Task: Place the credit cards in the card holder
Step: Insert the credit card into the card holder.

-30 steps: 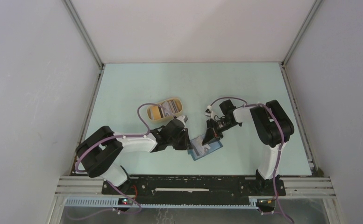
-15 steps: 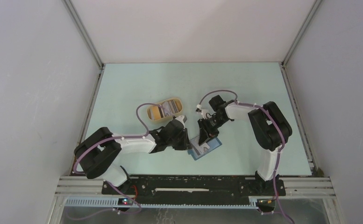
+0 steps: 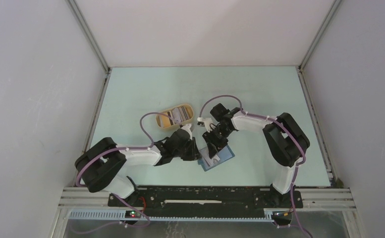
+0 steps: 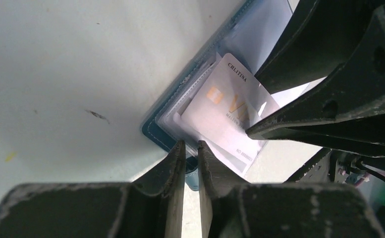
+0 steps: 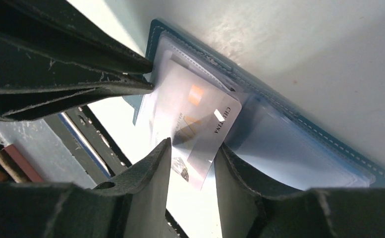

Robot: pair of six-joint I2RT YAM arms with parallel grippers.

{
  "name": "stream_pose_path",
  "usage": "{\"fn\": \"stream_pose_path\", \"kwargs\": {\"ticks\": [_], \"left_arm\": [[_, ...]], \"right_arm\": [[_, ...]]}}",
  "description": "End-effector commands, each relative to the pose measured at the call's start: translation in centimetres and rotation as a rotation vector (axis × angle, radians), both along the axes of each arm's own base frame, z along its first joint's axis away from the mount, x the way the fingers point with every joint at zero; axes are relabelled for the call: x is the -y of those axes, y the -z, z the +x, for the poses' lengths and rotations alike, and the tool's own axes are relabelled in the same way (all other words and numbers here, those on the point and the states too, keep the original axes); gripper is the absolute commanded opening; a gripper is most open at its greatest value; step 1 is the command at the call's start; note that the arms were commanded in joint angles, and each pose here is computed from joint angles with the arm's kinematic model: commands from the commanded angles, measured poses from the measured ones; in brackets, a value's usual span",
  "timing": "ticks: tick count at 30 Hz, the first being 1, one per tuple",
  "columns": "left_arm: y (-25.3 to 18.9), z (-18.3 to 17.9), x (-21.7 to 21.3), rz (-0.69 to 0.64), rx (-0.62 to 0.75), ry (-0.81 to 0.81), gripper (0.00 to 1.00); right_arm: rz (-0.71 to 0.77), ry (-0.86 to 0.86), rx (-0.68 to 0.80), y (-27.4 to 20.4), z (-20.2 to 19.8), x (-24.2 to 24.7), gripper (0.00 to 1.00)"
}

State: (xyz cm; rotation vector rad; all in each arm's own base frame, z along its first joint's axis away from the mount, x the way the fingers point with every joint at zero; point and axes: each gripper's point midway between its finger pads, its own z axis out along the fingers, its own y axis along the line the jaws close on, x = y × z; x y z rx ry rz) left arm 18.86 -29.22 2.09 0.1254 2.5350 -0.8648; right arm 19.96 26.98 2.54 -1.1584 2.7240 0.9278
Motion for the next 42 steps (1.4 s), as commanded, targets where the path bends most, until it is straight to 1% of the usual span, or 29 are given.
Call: {"fn": "stream_pose_path", "kwargs": {"ticks": [1, 4, 7, 10, 17, 25, 27, 28, 31, 34, 36, 38, 42], "left_arm": [[-0.9, 0.6, 0.3, -0.073, 0.039, -0.016, 0.19], [-1.1, 0.6, 0.1, -0.096, 0.044, -0.022, 0.20], [-1.4, 0.6, -0.1, -0.117, 0.054, -0.028, 0.22], [-2.0, 0.7, -0.1, -0.137, 0.067, -0.029, 0.24], [-2.5, 0.1, -0.5, -0.149, 0.067, -0.022, 0.26], [-1.8, -0.4, -1.0, -0.119, 0.045, -0.014, 0.21], [-1.6, -0.4, -0.9, -0.115, 0.040, -0.010, 0.20], [-1.6, -0.4, -0.9, -0.116, 0.038, -0.008, 0.20], [-1.4, -0.5, -1.2, -0.100, 0.037, -0.009, 0.19], [-1.1, -0.5, -1.7, -0.070, 0.036, -0.014, 0.18], [-0.9, -0.6, -2.0, -0.047, 0.032, -0.016, 0.17], [-0.7, -0.6, -2.0, -0.039, 0.026, -0.013, 0.16], [-0.3, -0.6, -1.7, -0.034, 0.012, -0.003, 0.14]], "right_arm": [[0.092, -0.087, -0.100, -1.7, -2.4, -2.0, 0.45], [0.112, -0.077, -0.110, -2.1, -2.0, -1.7, 0.46], [0.134, -0.077, -0.109, -2.8, -1.5, -1.2, 0.54], [0.130, -0.097, -0.096, -2.9, -1.5, -0.7, 0.58], [0.080, -0.104, -0.058, -2.6, -0.9, 0.0, 0.59], [0.014, -0.100, -0.019, -1.9, 0.1, 1.2, 0.58], [0.004, -0.101, -0.002, -2.0, 0.4, 1.5, 0.57], [0.006, -0.099, 0.001, -2.1, 0.4, 1.5, 0.55], [-0.006, -0.084, -0.001, -1.7, 0.8, 1.7, 0.44], [-0.021, -0.063, -0.008, -1.1, 1.2, 1.9, 0.27], [-0.031, -0.056, -0.012, -0.7, 1.2, 1.9, 0.19], [-0.047, -0.052, -0.010, -0.4, 1.3, 2.1, 0.14], [-0.075, -0.055, -0.013, 0.4, 1.2, 2.1, 0.09]]}}
